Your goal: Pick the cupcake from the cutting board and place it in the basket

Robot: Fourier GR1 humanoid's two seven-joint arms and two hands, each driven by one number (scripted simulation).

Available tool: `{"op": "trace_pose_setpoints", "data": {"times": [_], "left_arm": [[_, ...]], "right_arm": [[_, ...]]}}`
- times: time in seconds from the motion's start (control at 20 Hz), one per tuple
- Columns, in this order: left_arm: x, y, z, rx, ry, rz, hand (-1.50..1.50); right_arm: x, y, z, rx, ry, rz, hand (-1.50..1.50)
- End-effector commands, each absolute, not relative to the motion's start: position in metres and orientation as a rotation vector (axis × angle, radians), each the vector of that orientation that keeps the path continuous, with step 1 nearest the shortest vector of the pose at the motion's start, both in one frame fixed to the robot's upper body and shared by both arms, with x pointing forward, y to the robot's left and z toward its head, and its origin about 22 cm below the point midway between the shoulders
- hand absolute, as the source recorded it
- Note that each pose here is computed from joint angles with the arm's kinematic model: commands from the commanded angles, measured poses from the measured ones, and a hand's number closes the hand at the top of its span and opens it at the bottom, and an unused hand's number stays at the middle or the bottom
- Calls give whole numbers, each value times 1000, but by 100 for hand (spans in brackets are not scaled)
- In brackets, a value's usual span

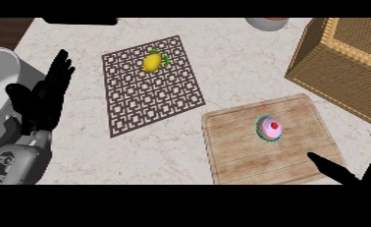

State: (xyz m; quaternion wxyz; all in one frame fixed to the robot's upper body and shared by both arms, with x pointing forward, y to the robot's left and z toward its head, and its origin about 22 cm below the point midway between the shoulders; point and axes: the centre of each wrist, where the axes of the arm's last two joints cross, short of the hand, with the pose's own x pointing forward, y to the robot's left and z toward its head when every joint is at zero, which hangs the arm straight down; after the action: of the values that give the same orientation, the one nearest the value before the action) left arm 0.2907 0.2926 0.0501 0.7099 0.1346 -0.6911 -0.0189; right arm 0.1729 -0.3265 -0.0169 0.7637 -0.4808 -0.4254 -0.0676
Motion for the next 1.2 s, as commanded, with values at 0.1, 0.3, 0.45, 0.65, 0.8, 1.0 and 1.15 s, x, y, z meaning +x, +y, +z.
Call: {"op": "trace_pose_setpoints", "data": {"times": [0.1,0.3,0.45,0.65,0.8,1.0,1.15], "left_arm": [[291,284,51,281,-1523,-44,0],[294,294,54,297,-1516,-45,0],[283,307,57,300,-1507,-27,0],[279,302,50,271,-1521,-12,0],[290,285,41,278,-1515,-30,0],[298,293,49,276,-1509,-28,0],[292,289,46,283,-1513,-21,0]], "right_arm": [[178,-309,34,-923,-760,1,-150],[184,-287,85,-897,-722,29,-150],[174,-271,113,-926,-737,-34,-150],[174,-254,129,-938,-791,-69,-150],[182,-242,125,-939,-815,-75,-150],[188,-219,105,-958,-808,-65,-150],[188,-205,93,-952,-815,-61,-150]]}}
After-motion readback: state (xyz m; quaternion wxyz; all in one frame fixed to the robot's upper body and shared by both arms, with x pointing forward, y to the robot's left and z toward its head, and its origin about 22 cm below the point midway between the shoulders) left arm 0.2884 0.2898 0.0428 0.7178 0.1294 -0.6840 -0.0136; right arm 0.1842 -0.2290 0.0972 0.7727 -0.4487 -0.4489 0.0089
